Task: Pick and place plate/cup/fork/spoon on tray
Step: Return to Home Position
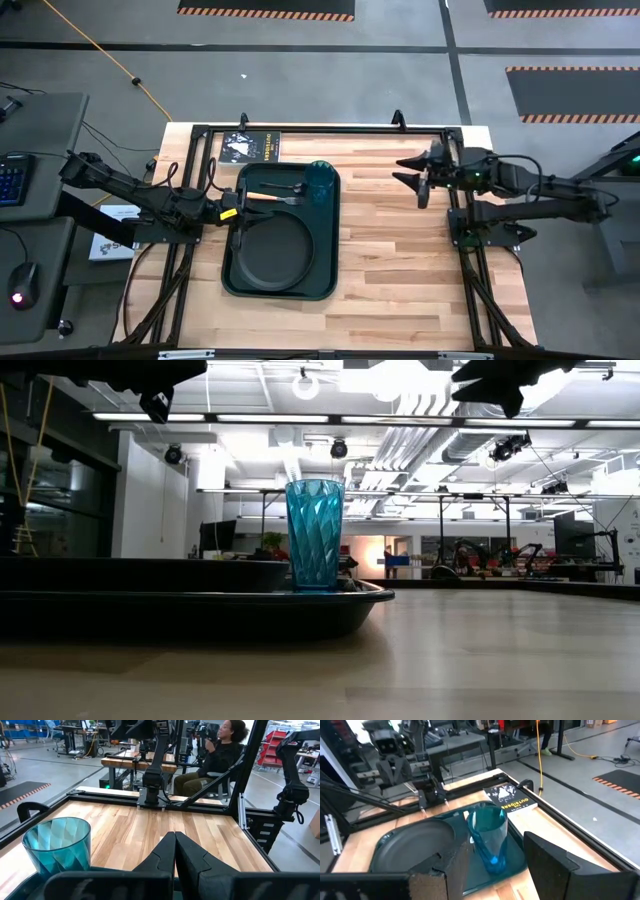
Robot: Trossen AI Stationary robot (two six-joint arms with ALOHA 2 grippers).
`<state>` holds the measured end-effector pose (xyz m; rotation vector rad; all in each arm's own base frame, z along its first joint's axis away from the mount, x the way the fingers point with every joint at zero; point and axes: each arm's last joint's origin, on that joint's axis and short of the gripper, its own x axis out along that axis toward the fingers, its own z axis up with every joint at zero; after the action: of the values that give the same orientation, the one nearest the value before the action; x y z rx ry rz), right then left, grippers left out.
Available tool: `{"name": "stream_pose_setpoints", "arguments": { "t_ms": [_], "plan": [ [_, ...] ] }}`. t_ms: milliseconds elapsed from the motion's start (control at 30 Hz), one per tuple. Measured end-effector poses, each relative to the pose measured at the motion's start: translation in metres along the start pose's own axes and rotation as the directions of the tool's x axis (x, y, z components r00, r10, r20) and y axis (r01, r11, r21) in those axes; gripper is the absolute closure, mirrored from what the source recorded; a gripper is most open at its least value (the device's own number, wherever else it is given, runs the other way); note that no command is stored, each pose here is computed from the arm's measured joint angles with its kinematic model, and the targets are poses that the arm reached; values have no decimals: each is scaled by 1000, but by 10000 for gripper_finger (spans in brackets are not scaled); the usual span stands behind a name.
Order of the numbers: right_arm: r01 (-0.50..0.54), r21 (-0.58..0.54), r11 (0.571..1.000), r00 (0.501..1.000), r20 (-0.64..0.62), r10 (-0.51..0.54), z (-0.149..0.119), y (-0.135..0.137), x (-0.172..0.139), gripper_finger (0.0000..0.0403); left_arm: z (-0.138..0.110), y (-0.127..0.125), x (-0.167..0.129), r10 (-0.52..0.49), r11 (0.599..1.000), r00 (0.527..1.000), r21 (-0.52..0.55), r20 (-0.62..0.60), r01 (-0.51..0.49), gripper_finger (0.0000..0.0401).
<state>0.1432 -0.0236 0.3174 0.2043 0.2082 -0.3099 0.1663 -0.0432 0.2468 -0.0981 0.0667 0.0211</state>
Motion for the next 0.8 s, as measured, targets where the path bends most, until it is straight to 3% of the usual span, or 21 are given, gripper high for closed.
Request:
{"name": "stream_pose_setpoints", "arguments": {
  "t_ms": [133, 267, 400, 533, 700, 800],
  "plan": [
    [-11, 4, 1000, 1000, 25, 11, 1, -1, -12, 229, 0, 0, 0, 0, 1000, 1000, 0, 0, 0, 401],
    [-9, 10, 1000, 1000, 16, 9, -1, -3, -21, 257, 0, 0, 0, 0, 1000, 1000, 0, 0, 0, 401],
    [-7, 25, 1000, 1000, -20, 7, -9, -4, -19, 315, 0, 0, 0, 0, 1000, 1000, 0, 0, 0, 401],
    [-8, 9, 1000, 999, -54, 8, -36, -7, -7, 388, 0, 0, 0, 0, 1000, 1000, 0, 0, 0, 401],
    [6, 61, 998, 1000, -30, -4, -62, -15, -12, 393, 0, 0, 0, 1, 1000, 1000, 0, -1, -1, 401],
    [-43, 111, 993, 999, 30, 40, -69, -18, -25, 400, 0, 0, 0, 1, 1000, 1000, 1, -2, -1, 401]
  ]
}}
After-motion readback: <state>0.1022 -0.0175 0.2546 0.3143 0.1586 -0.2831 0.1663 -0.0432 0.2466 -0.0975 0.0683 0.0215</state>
